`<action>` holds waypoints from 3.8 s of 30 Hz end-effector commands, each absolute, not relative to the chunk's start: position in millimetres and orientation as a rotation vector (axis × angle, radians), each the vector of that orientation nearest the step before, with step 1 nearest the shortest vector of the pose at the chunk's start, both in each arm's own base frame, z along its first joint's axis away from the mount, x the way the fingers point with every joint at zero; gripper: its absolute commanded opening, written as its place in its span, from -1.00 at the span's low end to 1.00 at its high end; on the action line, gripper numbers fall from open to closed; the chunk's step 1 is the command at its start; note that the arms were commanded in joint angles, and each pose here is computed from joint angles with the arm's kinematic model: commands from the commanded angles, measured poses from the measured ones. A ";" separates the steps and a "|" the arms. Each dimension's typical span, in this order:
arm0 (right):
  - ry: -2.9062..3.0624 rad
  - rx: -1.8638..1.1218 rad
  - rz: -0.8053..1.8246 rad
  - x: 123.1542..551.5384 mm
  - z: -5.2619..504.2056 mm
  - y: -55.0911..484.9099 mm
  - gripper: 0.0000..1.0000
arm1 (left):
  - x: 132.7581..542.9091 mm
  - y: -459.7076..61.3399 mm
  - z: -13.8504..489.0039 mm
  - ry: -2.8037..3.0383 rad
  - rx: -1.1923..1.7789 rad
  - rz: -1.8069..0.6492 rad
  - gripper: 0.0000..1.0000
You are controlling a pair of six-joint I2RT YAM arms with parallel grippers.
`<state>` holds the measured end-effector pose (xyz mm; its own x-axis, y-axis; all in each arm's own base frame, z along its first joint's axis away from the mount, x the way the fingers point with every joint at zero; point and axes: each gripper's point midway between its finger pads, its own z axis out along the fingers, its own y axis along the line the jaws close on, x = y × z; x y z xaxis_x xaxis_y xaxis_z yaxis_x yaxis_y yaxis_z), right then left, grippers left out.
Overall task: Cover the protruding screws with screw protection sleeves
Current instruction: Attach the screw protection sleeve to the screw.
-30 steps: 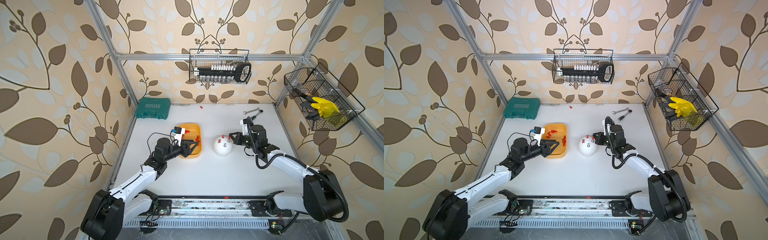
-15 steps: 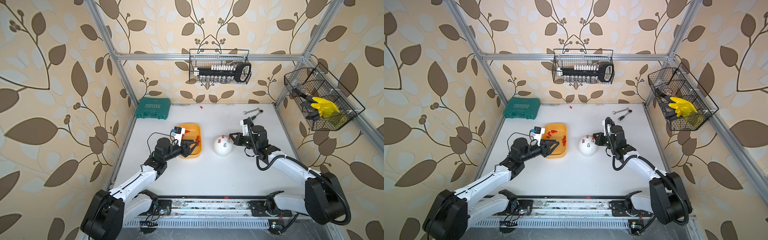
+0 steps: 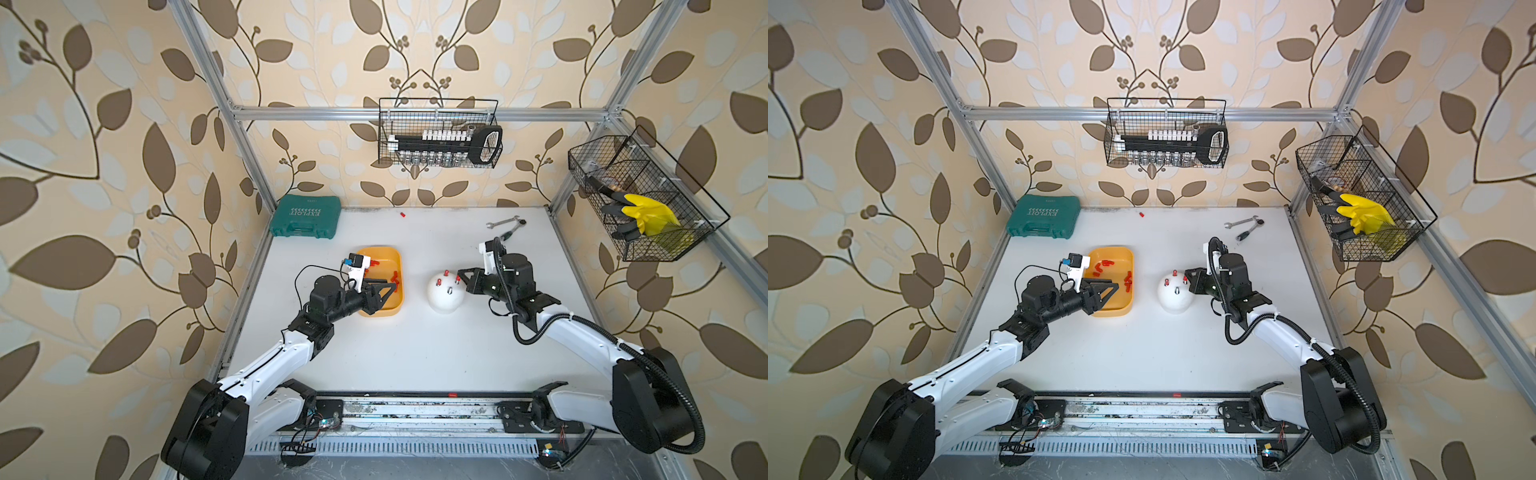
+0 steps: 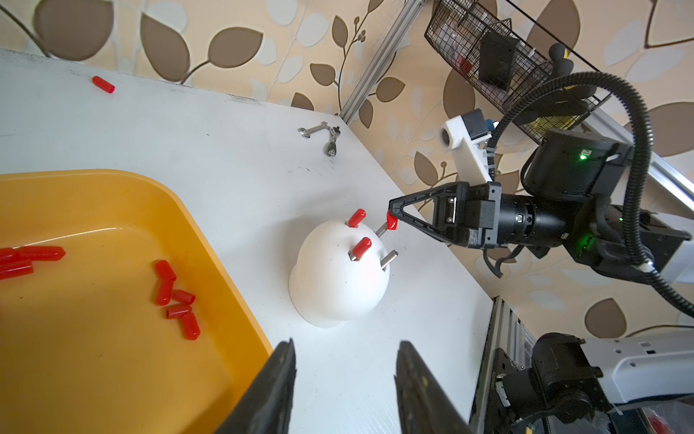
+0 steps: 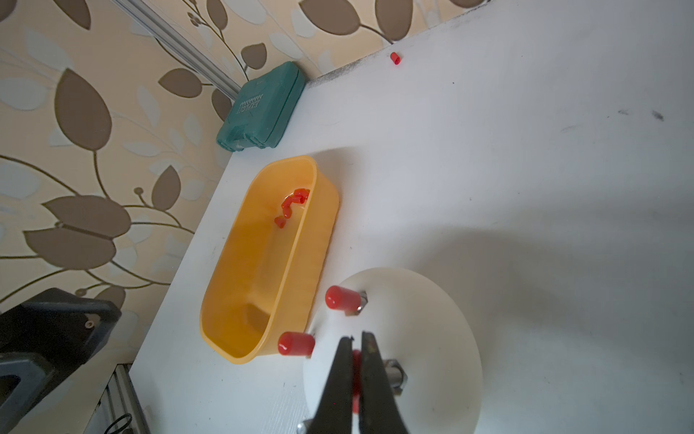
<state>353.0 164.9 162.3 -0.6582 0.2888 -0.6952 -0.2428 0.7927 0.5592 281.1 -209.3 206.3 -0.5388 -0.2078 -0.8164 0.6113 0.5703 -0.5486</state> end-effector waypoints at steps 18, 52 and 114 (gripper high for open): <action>2.097 -0.004 0.738 350.4 165.2 161.6 -0.87 | 281.3 -217.5 224.9 1.807 0.380 -1.113 -0.08; 2.053 0.007 0.653 353.9 167.8 157.0 -0.88 | 278.6 -215.2 216.6 1.818 0.374 -1.100 -0.08; 2.044 -0.071 0.592 339.9 138.0 169.1 -0.87 | 275.3 -213.5 217.3 1.814 0.386 -1.088 -0.07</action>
<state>348.1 168.1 160.2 -0.4906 0.2278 -0.8411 -0.2871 0.8691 0.4028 279.9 -211.0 206.3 -0.5346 -0.2003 -0.8210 0.6189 0.5687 -0.5417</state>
